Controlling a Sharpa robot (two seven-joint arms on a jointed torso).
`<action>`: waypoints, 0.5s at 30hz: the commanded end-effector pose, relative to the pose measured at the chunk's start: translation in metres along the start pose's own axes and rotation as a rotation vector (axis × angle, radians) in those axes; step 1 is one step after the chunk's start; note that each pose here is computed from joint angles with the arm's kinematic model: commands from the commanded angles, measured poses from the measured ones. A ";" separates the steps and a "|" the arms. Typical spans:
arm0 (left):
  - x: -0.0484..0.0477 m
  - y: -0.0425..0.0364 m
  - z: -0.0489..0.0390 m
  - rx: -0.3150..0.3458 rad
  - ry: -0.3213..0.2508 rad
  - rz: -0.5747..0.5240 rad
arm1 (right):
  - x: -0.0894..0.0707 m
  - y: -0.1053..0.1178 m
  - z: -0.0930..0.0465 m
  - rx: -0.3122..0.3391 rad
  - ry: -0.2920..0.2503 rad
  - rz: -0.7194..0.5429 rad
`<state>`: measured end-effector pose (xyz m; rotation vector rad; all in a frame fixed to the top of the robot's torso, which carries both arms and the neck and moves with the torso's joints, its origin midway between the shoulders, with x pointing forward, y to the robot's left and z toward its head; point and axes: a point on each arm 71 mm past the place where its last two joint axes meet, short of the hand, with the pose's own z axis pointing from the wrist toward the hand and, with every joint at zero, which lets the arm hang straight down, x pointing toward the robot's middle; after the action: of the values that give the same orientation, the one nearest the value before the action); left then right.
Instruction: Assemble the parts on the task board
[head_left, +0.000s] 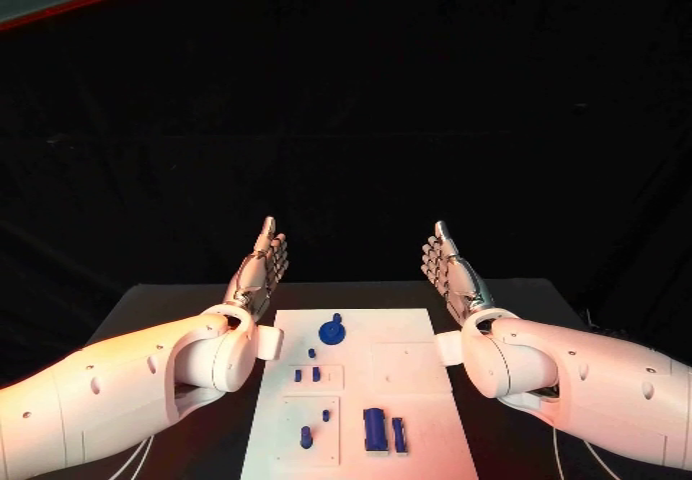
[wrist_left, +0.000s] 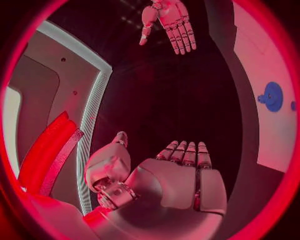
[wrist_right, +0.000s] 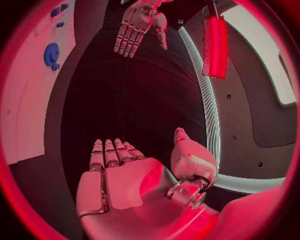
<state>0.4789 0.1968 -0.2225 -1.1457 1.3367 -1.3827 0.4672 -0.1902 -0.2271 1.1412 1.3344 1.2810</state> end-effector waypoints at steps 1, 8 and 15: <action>-0.0002 -0.0004 -0.0082 0.016 -0.153 0.032 | -0.002 0.003 -0.005 -0.022 -0.116 0.029; 0.0075 0.0020 -0.0159 0.006 -0.179 0.033 | -0.001 0.003 -0.006 -0.021 -0.118 0.032; 0.0075 0.0021 -0.0160 0.006 -0.179 0.033 | -0.001 0.003 -0.006 -0.021 -0.118 0.032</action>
<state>0.4620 0.1915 -0.2264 -1.2155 1.2511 -1.2456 0.4621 -0.1922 -0.2262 1.2207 1.2438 1.2248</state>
